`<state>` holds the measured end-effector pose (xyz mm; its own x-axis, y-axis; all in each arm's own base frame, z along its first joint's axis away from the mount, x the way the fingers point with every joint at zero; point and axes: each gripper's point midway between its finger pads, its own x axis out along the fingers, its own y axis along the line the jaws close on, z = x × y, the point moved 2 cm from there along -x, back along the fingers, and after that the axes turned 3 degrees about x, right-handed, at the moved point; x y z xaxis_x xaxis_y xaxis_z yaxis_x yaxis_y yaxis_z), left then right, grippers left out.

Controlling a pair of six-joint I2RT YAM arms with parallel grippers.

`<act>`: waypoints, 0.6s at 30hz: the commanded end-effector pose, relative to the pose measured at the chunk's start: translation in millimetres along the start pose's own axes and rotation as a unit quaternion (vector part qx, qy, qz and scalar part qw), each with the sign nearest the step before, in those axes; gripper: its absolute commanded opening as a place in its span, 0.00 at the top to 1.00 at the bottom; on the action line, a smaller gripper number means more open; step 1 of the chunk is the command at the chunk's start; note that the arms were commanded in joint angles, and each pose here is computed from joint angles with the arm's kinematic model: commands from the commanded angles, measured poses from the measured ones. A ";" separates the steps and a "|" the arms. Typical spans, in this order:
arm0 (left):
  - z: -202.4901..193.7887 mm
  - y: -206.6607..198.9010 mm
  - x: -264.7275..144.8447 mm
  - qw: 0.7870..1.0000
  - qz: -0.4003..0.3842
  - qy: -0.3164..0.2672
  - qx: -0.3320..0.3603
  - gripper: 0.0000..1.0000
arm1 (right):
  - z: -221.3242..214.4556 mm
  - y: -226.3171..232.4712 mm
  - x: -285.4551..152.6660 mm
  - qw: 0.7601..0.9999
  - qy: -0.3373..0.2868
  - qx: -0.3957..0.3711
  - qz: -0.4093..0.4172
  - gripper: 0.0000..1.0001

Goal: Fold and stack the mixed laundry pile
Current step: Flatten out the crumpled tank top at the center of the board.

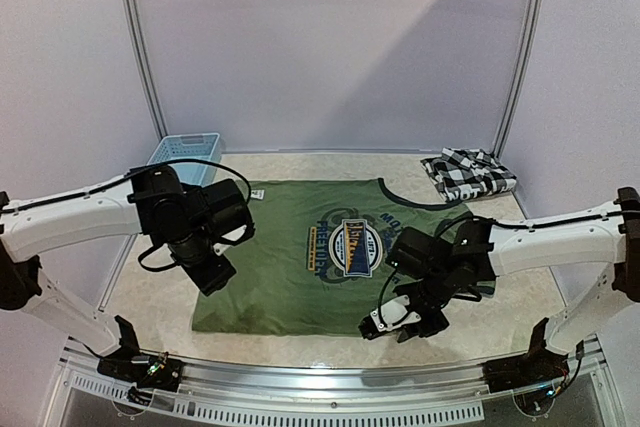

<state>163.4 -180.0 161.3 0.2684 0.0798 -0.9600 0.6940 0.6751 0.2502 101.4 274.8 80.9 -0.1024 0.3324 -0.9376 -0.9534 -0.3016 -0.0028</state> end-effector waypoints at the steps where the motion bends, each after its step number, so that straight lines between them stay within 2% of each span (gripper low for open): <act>1: 6.2 12.2 -20.8 0.992 0.012 -0.088 -0.093 0.35 | 0.9 -17.5 12.5 0.999 0.013 0.003 -0.050 0.70; 7: 0.7 4.6 -14.0 0.990 -0.008 -0.079 -0.112 0.35 | -5.5 -24.8 16.8 0.997 0.027 0.012 -0.074 0.67; 12: -2.0 6.5 -10.0 0.992 0.005 -0.063 -0.112 0.35 | -16.6 -24.1 30.1 0.996 0.058 0.019 -0.063 0.70; 18: -1.5 17.0 -23.7 0.998 0.044 -0.010 -0.042 0.35 | -27.8 -21.5 34.0 0.995 0.080 0.024 -0.062 0.68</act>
<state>165.2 -172.8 174.8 0.3354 0.0494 -0.9408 0.5558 0.7960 0.2399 124.7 275.4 46.5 0.0395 0.2544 -0.9663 -0.9662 -0.2370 -0.1019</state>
